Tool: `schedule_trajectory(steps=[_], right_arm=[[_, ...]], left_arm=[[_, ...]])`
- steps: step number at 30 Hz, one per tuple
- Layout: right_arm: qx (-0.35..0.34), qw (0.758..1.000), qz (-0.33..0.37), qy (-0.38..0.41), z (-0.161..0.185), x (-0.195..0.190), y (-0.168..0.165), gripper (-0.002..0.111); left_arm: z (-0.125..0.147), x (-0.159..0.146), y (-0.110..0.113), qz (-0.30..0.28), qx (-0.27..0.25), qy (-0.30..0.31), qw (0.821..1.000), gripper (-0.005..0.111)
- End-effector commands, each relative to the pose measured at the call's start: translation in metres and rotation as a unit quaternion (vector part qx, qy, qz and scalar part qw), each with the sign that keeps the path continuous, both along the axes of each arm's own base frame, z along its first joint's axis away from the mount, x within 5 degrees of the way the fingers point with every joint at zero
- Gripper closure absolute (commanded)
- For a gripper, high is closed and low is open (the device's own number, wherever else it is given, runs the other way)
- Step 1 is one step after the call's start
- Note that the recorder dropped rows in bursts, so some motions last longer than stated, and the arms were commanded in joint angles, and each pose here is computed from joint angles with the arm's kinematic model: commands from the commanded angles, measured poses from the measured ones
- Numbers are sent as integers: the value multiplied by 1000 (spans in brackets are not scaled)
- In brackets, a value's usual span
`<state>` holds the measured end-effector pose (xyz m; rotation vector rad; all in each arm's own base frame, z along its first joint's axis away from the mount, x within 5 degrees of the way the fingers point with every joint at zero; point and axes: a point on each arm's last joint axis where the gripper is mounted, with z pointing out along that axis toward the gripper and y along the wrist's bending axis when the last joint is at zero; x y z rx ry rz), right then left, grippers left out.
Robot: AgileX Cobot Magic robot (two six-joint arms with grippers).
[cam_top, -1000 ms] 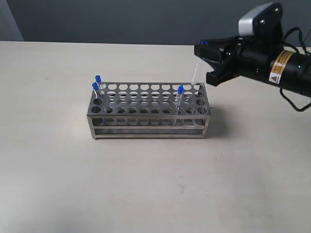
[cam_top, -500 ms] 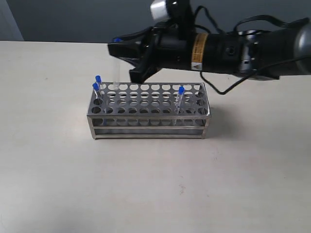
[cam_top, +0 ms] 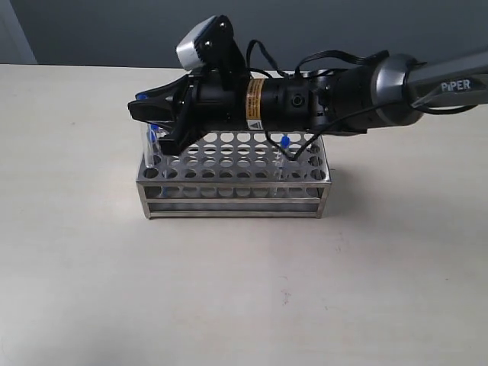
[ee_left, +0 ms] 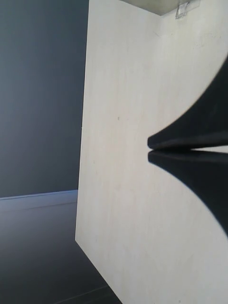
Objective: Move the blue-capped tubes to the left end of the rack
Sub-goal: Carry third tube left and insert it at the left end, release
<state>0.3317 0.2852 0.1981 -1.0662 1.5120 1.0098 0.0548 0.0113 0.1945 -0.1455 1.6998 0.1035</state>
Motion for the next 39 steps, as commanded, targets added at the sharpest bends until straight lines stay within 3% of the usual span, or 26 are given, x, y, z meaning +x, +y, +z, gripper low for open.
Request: schedule_trajectory(steps=[1,16,27,36,39], right_arm=[[1,1000,-3,-2,-5,9,6,109],[-47,999,-18,12,-24,19,8,109],[-41,998,-23,39,-24,19,8,109],[-68,996,2,51,-29,14,8,109],[-69,996,3,50,-29,13,8,98]], left_arm=[[-1,0,-1,-4,-2,-2,1000,106],[-1,0,-1,-4,-2,-2,1000,106],[-1,0,-1,-4,-2,-2,1000,106],[-1,0,-1,-4,-3,-2,1000,106],[-1,0,-1,-4,-3,-2,1000,106]])
